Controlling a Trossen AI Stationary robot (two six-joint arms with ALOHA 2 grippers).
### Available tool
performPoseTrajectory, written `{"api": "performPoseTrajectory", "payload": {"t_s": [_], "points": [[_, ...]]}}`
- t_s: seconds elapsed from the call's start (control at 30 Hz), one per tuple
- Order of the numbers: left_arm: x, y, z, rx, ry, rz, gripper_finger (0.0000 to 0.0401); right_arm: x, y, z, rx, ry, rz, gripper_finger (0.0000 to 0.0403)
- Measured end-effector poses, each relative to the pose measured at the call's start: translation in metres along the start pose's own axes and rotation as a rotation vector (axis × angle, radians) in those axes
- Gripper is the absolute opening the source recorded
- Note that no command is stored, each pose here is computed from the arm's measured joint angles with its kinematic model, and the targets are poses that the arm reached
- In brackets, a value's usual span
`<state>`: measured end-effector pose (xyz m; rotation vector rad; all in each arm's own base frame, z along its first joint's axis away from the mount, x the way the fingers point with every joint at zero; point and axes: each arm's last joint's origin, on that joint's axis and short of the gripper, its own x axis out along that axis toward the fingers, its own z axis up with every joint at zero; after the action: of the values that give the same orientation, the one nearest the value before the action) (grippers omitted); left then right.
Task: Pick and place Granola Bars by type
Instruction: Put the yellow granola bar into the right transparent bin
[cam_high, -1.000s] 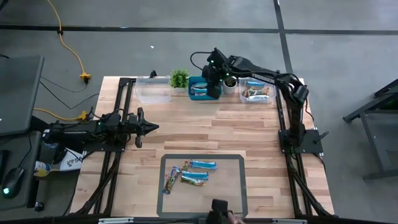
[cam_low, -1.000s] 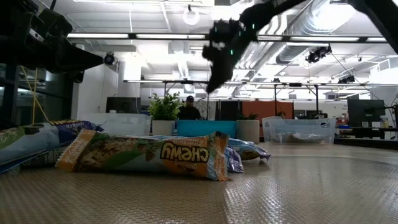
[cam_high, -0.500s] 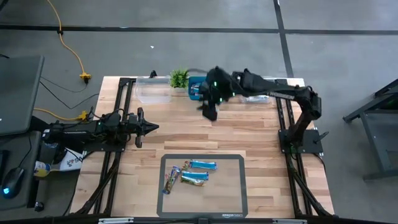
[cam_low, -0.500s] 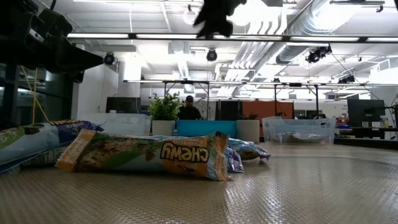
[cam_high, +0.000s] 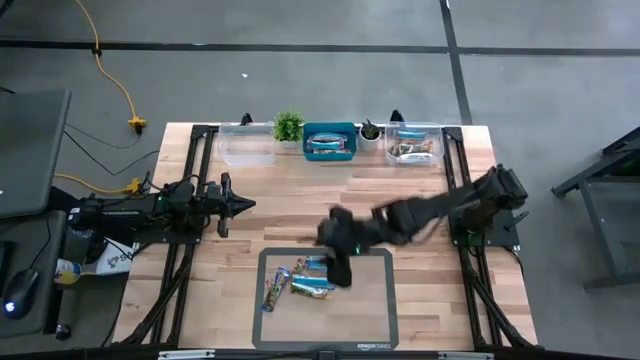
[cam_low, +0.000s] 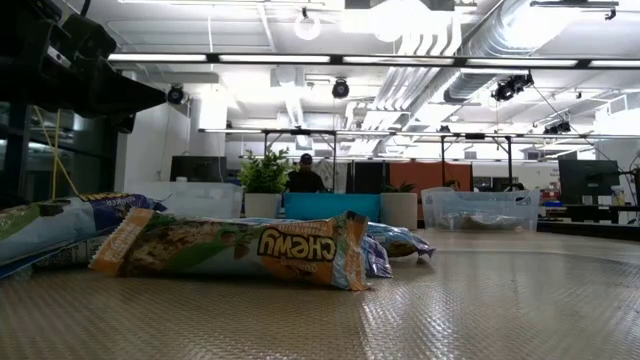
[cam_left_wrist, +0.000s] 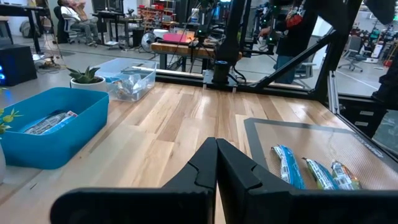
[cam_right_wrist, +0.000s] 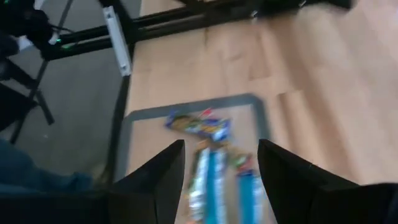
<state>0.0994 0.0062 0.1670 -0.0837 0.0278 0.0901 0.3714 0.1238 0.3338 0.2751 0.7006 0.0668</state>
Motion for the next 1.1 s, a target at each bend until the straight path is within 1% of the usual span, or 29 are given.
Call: {"api": "performPoseTrajectory", "payload": {"t_s": [0.13, 0.23, 0.33, 0.5, 0.7, 0.8, 0.9, 1.1], "points": [[0.000, 0.000, 0.000, 0.000, 0.000, 0.000, 0.0001, 0.013, 0.032, -0.038, 0.034, -0.010, 0.044, 0.0186], [0.000, 0.000, 0.000, 0.000, 0.000, 0.000, 0.0001, 0.024, 0.047, -0.068, 0.043, -0.046, 0.058, 0.0186], [0.000, 0.000, 0.000, 0.000, 0.000, 0.000, 0.0001, 0.034, 0.050, -0.095, 0.042, -0.098, 0.051, 0.0186], [0.000, 0.000, 0.000, 0.000, 0.000, 0.000, 0.0001, 0.047, 0.042, -0.130, 0.005, -0.127, 0.061, 0.0186], [0.000, 0.000, 0.000, 0.000, 0.000, 0.000, 0.0001, 0.056, 0.028, -0.155, -0.085, -0.148, 0.071, 0.0186], [0.000, 0.000, 0.000, 0.000, 0.000, 0.000, 0.0001, 0.062, 0.025, -0.164, -0.107, -0.152, 0.103, 0.0186], [0.000, 0.000, 0.000, 0.000, 0.000, 0.000, 0.0001, 0.071, 0.024, -0.172, -0.114, -0.135, 0.121, 0.0186], [0.000, 0.000, 0.000, 0.000, 0.000, 0.000, 0.0001, 0.086, 0.025, -0.179, -0.105, -0.163, 0.140, 0.0186]]}}
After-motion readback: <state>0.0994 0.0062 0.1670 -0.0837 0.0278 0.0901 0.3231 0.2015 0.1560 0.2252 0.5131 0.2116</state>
